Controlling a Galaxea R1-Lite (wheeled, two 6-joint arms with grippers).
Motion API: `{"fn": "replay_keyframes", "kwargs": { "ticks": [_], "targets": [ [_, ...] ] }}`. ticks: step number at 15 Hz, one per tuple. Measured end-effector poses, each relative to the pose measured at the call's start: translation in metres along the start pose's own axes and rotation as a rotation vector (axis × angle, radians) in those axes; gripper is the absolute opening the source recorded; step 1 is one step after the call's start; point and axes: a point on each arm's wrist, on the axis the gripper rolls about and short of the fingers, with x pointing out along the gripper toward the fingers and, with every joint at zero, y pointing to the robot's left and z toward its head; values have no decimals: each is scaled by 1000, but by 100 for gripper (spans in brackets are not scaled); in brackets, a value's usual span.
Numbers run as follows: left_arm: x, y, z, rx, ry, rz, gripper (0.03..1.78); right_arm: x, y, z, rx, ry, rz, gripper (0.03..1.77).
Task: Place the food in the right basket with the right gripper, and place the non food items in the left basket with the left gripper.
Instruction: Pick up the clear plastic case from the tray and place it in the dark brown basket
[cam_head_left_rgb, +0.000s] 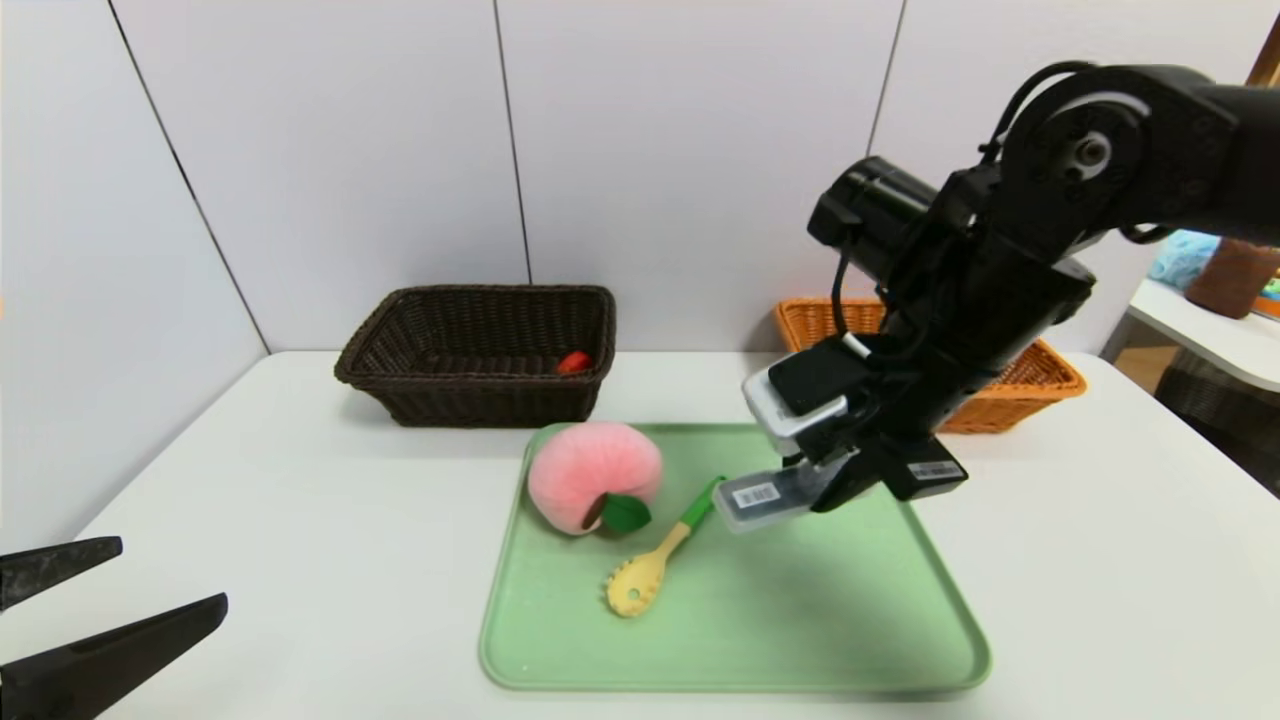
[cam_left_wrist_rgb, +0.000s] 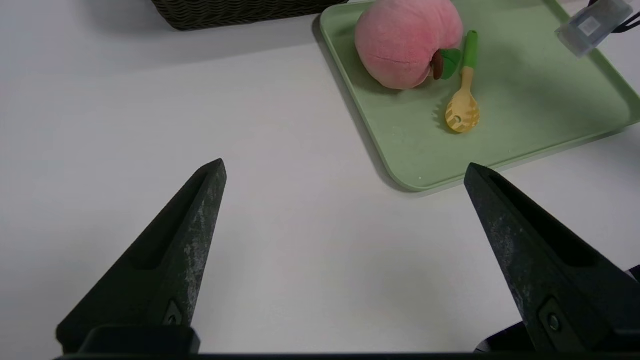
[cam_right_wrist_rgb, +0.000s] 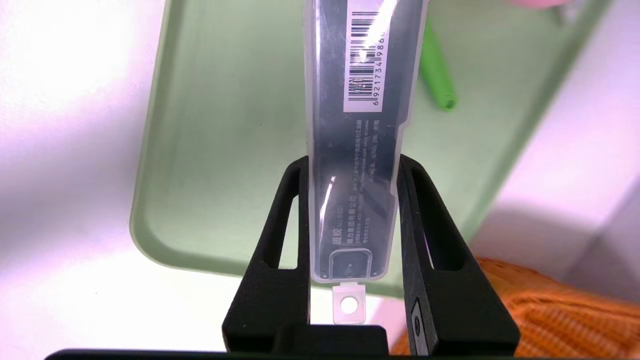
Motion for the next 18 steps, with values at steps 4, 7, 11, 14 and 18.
{"fn": "replay_keyframes", "kwargs": {
  "ticks": [4, 7, 11, 14, 18],
  "targets": [
    [0, 0, 0, 22, -3, 0, 169, -32, 3, 11, 16, -101, -179, 50],
    [-2, 0, 1, 24, -9, 0, 169, -46, 0, 16, 47, -149, -313, 50],
    [-5, -1, 5, 28, -29, -3, 169, -70, 8, 19, 101, -200, -374, 50],
    [-7, -2, 7, 31, -43, -4, 169, -83, 17, 19, 179, -268, -373, 50],
    [-11, -3, 9, 33, -62, -4, 169, -94, 27, 19, 344, -314, -368, 50]
  ]
}}
